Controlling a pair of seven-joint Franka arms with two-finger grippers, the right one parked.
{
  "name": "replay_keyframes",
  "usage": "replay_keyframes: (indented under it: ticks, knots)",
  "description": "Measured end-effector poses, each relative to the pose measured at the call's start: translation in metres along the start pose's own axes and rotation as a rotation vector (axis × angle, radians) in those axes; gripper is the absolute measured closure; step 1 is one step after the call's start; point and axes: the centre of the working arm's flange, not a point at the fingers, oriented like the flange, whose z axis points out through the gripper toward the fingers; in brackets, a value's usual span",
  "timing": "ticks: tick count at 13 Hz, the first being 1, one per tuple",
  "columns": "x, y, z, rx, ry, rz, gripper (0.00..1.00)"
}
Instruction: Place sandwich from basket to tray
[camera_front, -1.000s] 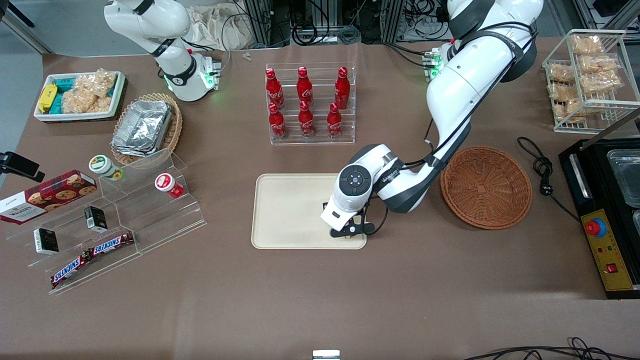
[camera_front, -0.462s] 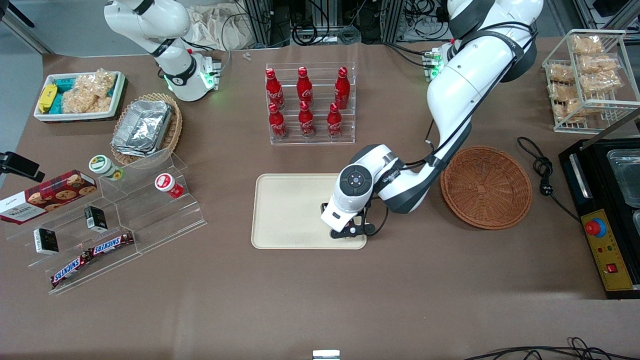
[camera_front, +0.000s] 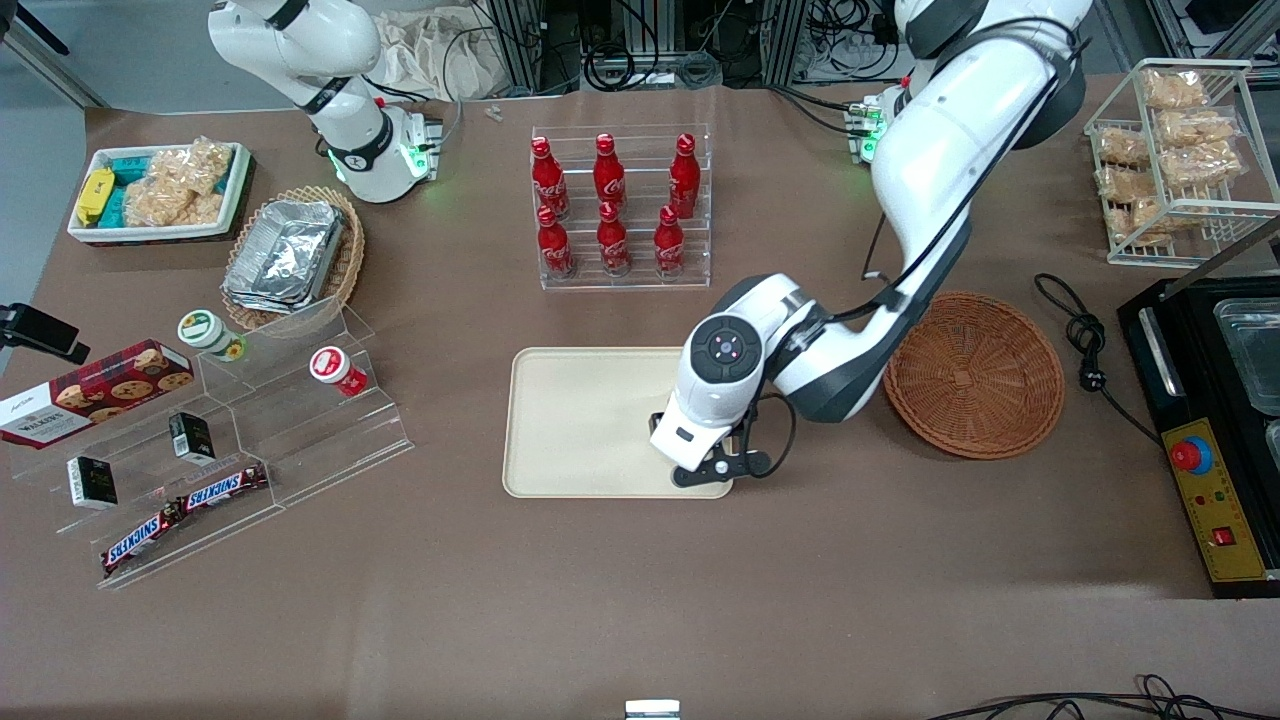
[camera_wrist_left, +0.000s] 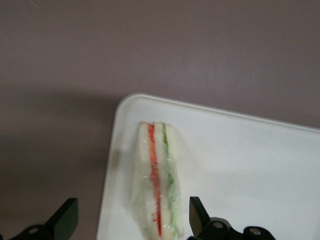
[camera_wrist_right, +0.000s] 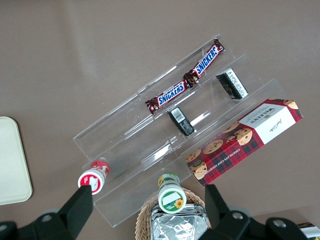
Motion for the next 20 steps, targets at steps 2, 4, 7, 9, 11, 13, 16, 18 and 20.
replay_keyframes:
  ticks: [2, 4, 7, 9, 11, 13, 16, 18, 20]
  knots:
    - [0.026, -0.044, -0.066, 0.045, 0.042, -0.064, 0.00]
    - [0.045, -0.100, -0.121, 0.082, 0.021, -0.038, 0.00]
    - [0.064, -0.198, -0.175, 0.064, -0.064, 0.083, 0.00]
    - [0.067, -0.278, -0.204, 0.035, -0.077, 0.148, 0.00]
    - [0.053, -0.352, -0.221, 0.032, -0.086, 0.223, 0.01]
    - [0.034, -0.408, -0.224, 0.033, -0.108, 0.301, 0.02]
    - [0.028, -0.455, -0.226, 0.021, -0.113, 0.356, 0.02]
    - [0.031, -0.451, -0.228, 0.030, -0.105, 0.381, 0.01]
    - [0.034, -0.435, -0.232, 0.036, -0.093, 0.411, 0.01]
